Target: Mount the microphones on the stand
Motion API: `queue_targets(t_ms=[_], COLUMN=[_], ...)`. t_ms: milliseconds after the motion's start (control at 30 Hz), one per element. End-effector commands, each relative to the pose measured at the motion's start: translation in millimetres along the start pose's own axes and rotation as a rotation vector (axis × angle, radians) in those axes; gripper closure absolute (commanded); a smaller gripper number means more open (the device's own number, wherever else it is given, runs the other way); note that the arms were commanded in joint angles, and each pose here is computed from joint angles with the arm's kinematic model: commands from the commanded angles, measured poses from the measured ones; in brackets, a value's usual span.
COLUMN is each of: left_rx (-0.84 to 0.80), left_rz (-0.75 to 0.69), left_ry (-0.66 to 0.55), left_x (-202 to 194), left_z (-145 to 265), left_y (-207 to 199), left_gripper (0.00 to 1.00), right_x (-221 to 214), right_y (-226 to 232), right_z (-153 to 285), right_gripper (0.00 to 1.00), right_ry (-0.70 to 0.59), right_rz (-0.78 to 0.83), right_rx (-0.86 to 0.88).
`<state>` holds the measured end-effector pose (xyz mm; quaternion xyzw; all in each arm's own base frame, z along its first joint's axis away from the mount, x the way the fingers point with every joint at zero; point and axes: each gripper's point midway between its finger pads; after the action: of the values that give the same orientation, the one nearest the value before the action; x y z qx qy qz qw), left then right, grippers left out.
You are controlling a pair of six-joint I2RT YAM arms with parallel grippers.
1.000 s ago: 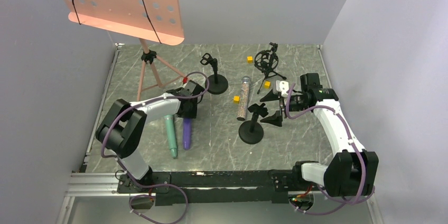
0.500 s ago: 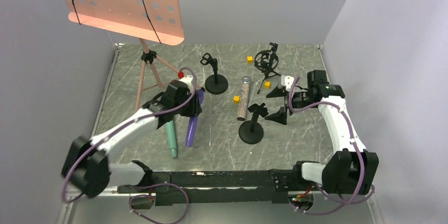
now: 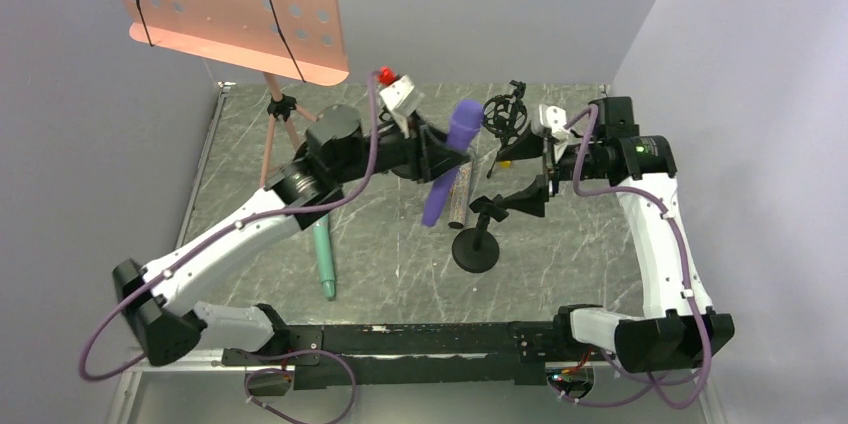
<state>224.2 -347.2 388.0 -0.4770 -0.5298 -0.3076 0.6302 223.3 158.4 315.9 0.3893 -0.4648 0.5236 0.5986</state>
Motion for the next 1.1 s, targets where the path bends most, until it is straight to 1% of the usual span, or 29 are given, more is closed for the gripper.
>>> queue_targets(t_ms=[0, 167, 233, 333, 433, 467, 500, 533, 567, 667, 700, 767, 800, 867, 900, 967, 1067], left_rx=[-0.146, -0.189, -0.196, -0.205, -0.203, -0.208, -0.216, -0.224, -0.233, -0.259, -0.266, -0.282, -0.29, -0.332, -0.343, -0.354, -0.358], left_rz=[-0.096, -0.088, -0.085, -0.073, -0.059, -0.055, -0.049, -0.039, -0.033, -0.024, -0.024, -0.024, -0.02, 0.002, 0.02, 0.065, 0.081], left_ry=[-0.152, -0.207, -0.222, -0.238, -0.253, -0.257, -0.261, -0.262, -0.266, -0.26, -0.251, -0.23, -0.215, -0.168, -0.146, -0.106, -0.064], left_x=[66.4, 81.8, 83.8, 84.9, 84.0, 83.8, 84.7, 84.9, 85.5, 86.5, 85.5, 84.3, 82.6, 75.0, 71.4, 65.4, 59.9], left_z=[-33.4, -55.6, -60.2, -64.9, -67.8, -69.1, -69.7, -70.9, -71.7, -72.9, -72.6, -70.9, -70.4, -68.2, -67.4, -66.0, -65.4], left_y=[-40.0, -52.3, -56.4, -61.1, -60.9, -62.2, -63.2, -64.3, -65.8, -70.1, -71.7, -74.7, -74.9, -76.8, -74.9, -67.0, -62.8], left_gripper=[1.0, 1.0, 1.0, 1.0, 1.0, 1.0, 1.0, 1.0, 1.0, 1.0, 1.0, 0.95, 0.88, 0.69, 0.64, 0.57, 0.53], right_x=[37.5, 66.4, 72.2, 76.7, 78.2, 81.7, 81.4, 81.1, 80.8, 76.5, 74.5, 68.5, 65.7, 62.3, 57.8, 55.3, 53.0], right_y=[43.3, 40.9, 41.1, 37.5, 40.3, 40.9, 41.8, 43.8, 45.0, 44.2, 43.0, 41.1, 40.5, 39.5, 40.2, 39.6, 38.2], right_z=[-21.8, -22.9, -23.2, -24.9, -26.5, -26.2, -26.5, -26.4, -26.4, -28.1, -28.6, -30.1, -30.7, -30.9, -31.9, -32.2, -33.0], right_gripper=[0.01, 0.01, 0.04, 0.1, 0.21, 0.22, 0.25, 0.3, 0.36, 0.63, 0.71, 0.81, 0.84, 0.88, 0.88, 0.89, 0.9], right_ry=[-0.113, -0.212, -0.228, -0.253, -0.27, -0.289, -0.301, -0.308, -0.319, -0.32, -0.312, -0.29, -0.281, -0.265, -0.252, -0.246, -0.244], right_rz=[-0.208, -0.27, -0.342, -0.384, -0.426, -0.398, -0.403, -0.447, -0.448, -0.443, -0.437, -0.431, -0.416, -0.394, -0.406, -0.382, -0.359], right_rx=[0.185, 0.17, 0.193, 0.193, 0.217, 0.222, 0.229, 0.239, 0.243, 0.241, 0.236, 0.224, 0.218, 0.206, 0.205, 0.195, 0.188])
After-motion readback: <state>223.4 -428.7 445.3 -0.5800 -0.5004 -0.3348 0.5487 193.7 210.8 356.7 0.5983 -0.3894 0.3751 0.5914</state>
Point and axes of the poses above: each gripper's point midway between its finger pads, its own z axis back along the fingers, its own y axis along the line the jaws close on, x = y × z, and after that the axes turned 3 degrees about -z, right-handed
